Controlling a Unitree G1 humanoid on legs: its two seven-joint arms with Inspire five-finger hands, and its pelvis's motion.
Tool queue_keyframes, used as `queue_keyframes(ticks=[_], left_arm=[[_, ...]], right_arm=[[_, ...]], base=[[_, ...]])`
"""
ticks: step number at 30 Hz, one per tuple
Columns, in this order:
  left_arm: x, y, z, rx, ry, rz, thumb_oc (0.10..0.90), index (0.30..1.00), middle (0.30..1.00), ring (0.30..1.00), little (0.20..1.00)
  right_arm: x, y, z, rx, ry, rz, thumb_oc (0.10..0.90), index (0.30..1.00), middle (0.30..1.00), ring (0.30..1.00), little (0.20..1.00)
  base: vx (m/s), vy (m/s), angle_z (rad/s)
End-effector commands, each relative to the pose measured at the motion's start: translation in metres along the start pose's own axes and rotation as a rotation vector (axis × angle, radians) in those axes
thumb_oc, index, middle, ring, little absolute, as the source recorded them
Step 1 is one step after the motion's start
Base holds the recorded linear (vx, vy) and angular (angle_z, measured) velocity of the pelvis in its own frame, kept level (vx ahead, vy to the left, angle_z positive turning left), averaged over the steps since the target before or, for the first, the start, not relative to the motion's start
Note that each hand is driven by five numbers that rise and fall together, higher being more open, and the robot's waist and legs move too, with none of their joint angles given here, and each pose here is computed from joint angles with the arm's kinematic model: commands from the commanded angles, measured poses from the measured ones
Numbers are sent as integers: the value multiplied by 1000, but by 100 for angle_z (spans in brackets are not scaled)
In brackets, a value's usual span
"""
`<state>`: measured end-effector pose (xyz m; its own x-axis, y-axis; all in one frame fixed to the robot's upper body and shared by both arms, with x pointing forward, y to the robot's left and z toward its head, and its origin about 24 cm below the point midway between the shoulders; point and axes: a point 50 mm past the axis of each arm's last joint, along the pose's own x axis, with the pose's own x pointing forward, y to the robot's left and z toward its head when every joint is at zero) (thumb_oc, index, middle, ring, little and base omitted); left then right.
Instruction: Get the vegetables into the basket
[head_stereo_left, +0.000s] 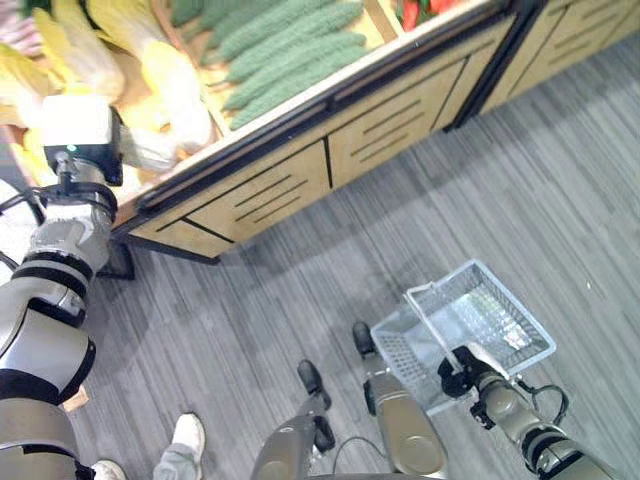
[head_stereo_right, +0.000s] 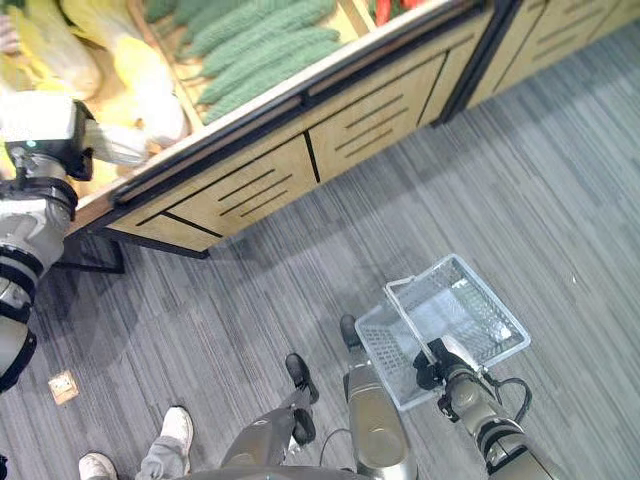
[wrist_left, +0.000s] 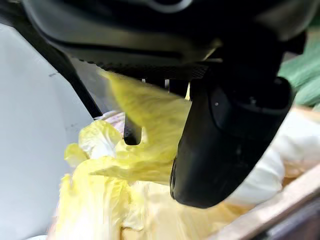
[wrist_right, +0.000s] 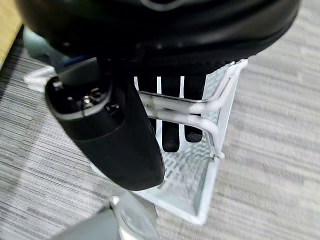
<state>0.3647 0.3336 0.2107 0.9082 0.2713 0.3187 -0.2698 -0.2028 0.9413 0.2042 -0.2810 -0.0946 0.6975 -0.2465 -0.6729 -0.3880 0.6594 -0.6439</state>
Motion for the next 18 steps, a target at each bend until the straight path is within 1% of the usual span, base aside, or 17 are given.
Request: queue_keyframes(ticks=[1,5,7,8,9,13,14,17,18], left_arm=[[-12,4,-29,38,15,37,400,300,300,300,300],[-22,12,-24,-21,-55,99,400,300,300,300,300],[-27,11,-26,-30,-60,96,400,300,300,300,300],[-34,11,-26,-41,-80,104,400,300,300,300,300],[-42,5,-30,-65,-68,89,400,300,300,300,300],[-52,3,-28,-122,-75,102,400,300,300,300,300],[-62,-1,-22,-177,-94,102,400,300,300,300,300],[-78,-7,-14,-262,-120,98,400,300,300,300,300],[-92,-13,-16,-310,-112,85,400,300,300,300,300]], right_arm=[[-21,51,-38,-12,88,142,400,300,300,300,300],[-27,63,-49,-18,140,183,400,300,300,300,300],[-29,65,-53,-21,154,191,400,300,300,300,300],[-32,69,-58,-17,175,210,400,300,300,300,300],[-34,73,-62,-24,195,225,400,300,300,300,300],[-36,76,-64,-24,210,238,400,300,300,300,300],[-38,80,-66,-16,221,250,400,300,300,300,300],[-40,84,-69,-1,246,259,400,300,300,300,300],[-42,85,-71,1,257,264,400,300,300,300,300]], base=[[-3,46,11],[-14,71,10],[-27,80,16],[-65,98,15],[-67,97,14],[-84,73,17],[-74,53,23],[-92,66,18],[-108,74,27]])
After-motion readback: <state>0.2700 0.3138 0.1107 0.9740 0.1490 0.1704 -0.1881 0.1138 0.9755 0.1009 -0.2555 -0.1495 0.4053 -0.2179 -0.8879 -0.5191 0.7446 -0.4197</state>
